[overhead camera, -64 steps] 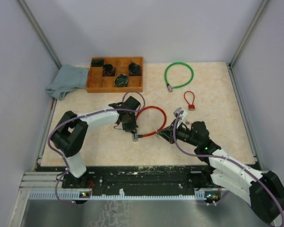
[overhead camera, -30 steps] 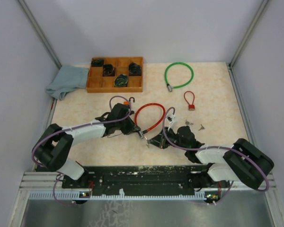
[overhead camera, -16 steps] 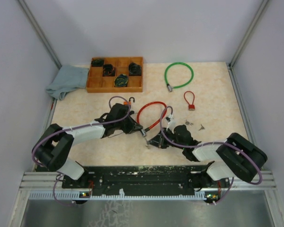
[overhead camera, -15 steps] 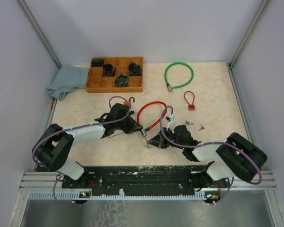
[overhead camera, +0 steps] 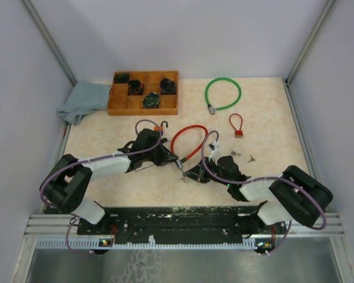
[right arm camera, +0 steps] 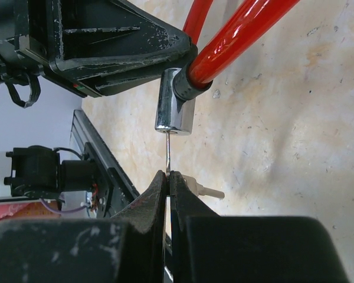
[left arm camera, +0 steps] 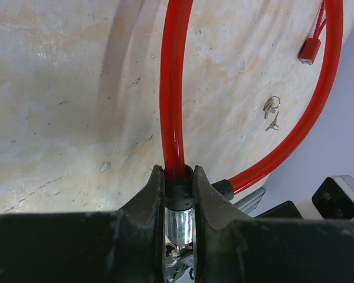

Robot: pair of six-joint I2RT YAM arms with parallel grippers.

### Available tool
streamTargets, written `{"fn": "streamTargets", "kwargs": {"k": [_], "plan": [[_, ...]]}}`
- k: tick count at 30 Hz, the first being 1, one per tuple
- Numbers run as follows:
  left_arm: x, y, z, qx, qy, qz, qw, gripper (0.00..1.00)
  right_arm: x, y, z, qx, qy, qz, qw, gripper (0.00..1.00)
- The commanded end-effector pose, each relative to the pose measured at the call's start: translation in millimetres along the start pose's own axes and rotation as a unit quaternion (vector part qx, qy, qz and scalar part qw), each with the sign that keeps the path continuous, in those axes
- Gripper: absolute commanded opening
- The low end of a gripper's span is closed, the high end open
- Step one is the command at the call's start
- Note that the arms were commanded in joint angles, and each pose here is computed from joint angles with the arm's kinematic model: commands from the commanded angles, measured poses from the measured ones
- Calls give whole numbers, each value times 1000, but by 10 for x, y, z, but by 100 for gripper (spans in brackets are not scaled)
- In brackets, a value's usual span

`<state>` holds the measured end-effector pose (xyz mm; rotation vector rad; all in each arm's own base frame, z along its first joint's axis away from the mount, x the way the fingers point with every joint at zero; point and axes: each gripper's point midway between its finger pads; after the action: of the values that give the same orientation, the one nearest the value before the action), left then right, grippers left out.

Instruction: Unlock with the key

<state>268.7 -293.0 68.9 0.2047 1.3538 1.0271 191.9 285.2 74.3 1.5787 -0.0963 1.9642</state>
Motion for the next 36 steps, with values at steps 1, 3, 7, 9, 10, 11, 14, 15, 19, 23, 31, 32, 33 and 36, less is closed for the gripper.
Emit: {"fn": "streamTargets", "kwargs": {"k": [1, 3, 7, 9, 10, 11, 14, 15, 19, 23, 31, 32, 33, 36], "plan": [[-196, 50, 36, -5, 1, -42, 999, 0, 268, -24, 103, -22, 5, 46, 999, 0], [-205, 43, 28, -3, 2, -44, 999, 0, 276, -21, 104, -22, 4, 48, 999, 0], [-226, 43, 23, 0, 3, -49, 999, 0, 268, -28, 103, -22, -3, 48, 999, 0], [-234, 49, 23, 0, 4, -51, 999, 0, 254, -37, 95, -21, -8, 47, 999, 0], [-237, 53, 25, -1, 4, -52, 999, 0, 248, -42, 91, -21, -11, 47, 999, 0], [-238, 57, 21, -1, 5, -53, 999, 0, 242, -45, 87, -20, -15, 48, 999, 0], [-250, 68, 15, -1, 5, -59, 998, 0, 231, -54, 81, -21, -27, 51, 998, 0], [-255, 72, 9, 0, 7, -62, 998, 0, 225, -57, 79, -21, -31, 51, 998, 0], [-256, 82, -9, 2, 11, -68, 998, 0, 193, -36, 108, -31, -46, 54, 997, 0], [-254, 89, -21, 4, 12, -70, 997, 0, 153, 10, 181, -49, -61, 51, 996, 0], [-262, 118, -120, 11, 13, -81, 997, 0, 172, -23, 260, -58, -69, 49, 995, 0], [-266, 123, -136, 10, 12, -81, 997, 0, 180, -29, 277, -61, -72, 51, 994, 0], [-283, 133, -147, 10, 11, -84, 996, 0, 192, -34, 292, -63, -74, 53, 994, 0], [-343, 157, -198, 11, 8, -93, 996, 0, 207, -74, 326, -66, -76, 52, 994, 0]]}}
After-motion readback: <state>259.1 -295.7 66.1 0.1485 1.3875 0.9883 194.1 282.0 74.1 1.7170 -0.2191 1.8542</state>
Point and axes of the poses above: each gripper's point midway between its finger pads, its own y axis back along the fingers, its own x axis along the line the jaws close on, z = x × y, and after that the axes turned 13 degrees about -y, right-handed
